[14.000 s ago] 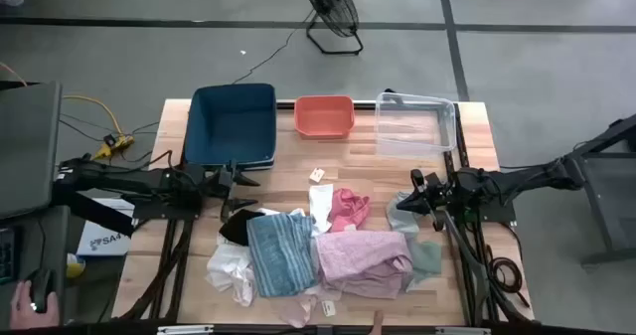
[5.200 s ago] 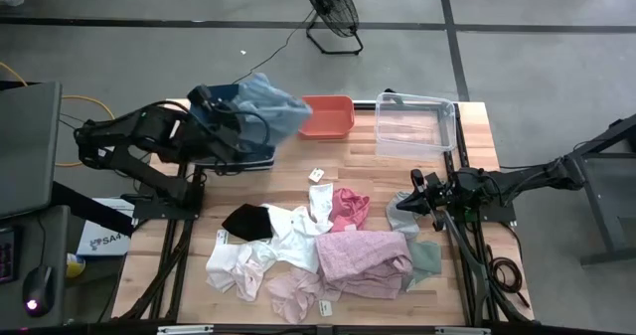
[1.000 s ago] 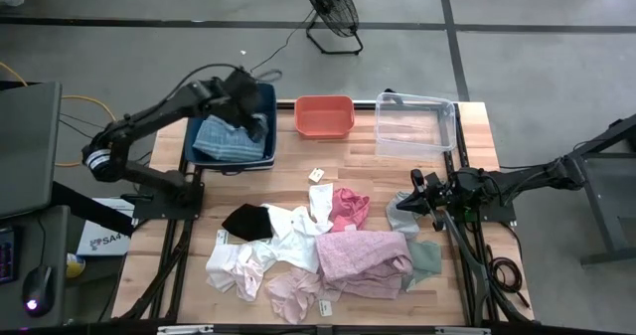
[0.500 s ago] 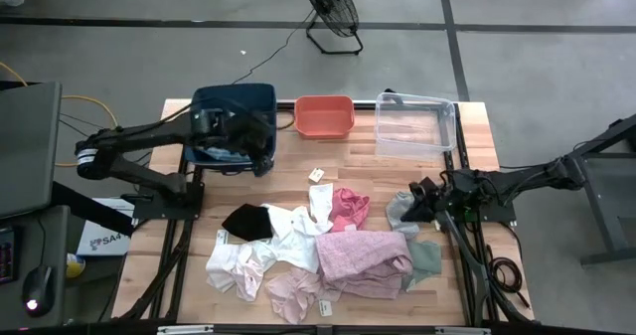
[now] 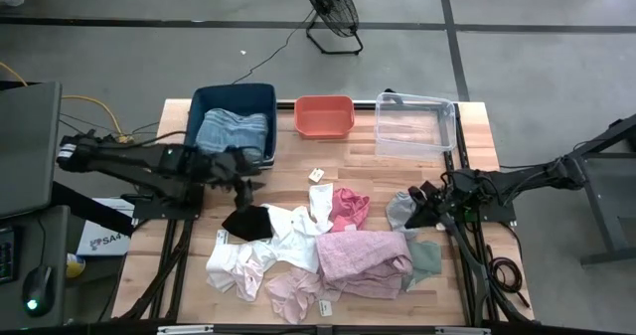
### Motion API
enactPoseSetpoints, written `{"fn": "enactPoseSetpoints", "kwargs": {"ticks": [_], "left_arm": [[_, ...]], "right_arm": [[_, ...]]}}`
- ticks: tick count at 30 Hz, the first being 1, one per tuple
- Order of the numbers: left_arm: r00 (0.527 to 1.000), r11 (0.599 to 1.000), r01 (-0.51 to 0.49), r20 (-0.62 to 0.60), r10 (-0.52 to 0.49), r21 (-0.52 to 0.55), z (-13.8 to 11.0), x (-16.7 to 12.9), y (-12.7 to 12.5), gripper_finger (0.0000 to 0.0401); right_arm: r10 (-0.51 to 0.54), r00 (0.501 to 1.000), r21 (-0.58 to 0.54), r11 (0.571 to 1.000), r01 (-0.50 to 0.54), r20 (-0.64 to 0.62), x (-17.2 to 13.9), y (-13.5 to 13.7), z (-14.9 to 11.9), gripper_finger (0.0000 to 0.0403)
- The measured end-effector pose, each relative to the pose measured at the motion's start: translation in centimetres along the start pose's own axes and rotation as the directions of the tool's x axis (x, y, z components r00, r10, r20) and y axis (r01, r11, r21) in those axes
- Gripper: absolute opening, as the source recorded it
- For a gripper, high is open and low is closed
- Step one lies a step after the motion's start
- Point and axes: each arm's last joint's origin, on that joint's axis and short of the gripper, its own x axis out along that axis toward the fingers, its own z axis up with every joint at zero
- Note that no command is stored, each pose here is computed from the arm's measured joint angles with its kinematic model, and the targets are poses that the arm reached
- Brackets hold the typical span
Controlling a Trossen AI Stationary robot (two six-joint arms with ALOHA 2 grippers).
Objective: Pick & Place Cloths
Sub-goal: Put the pink shirt into the blue laundry organizer
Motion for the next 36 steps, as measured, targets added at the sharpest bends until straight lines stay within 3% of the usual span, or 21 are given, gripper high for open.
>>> {"fn": "enactPoseSetpoints", "kwargs": {"ticks": [4, 12, 22, 28, 36], "left_arm": [[0.999, 0.999, 0.022, 0.025, -0.022, 0.026, -0.8, 0.0, -1.0, 0.0181], [0.997, 0.998, 0.005, 0.078, -0.01, 0.063, -2.3, 0.3, -2.2, 0.0181], [0.998, 0.999, 0.001, 0.063, -0.003, 0.041, -3.6, 0.8, -2.3, 0.0181], [0.998, 0.999, -0.005, 0.058, 0.003, 0.04, -4.0, 1.1, -2.1, 0.0181], [0.997, 1.0, 0.003, 0.073, -0.005, 0.03, -3.9, 1.1, -2.2, 0.0181]], "right_arm": [[-0.083, 0.99, -0.031, 0.996, 0.087, 0.112, 0.0, -0.1, 0.6, 0.0003], [-0.222, 0.926, 0.092, 0.975, 0.203, 0.305, -0.3, -0.1, 1.6, 0.0003], [-0.108, 0.959, 0.087, 0.992, 0.088, 0.262, -0.1, 0.4, 1.5, 0.0003], [-0.116, 0.97, 0.062, 0.993, 0.105, 0.214, 0.4, 0.9, 1.2, 0.0003], [-0.082, 0.985, -0.143, 0.984, 0.104, 0.149, 2.1, 4.2, 3.5, 0.0003]]}}
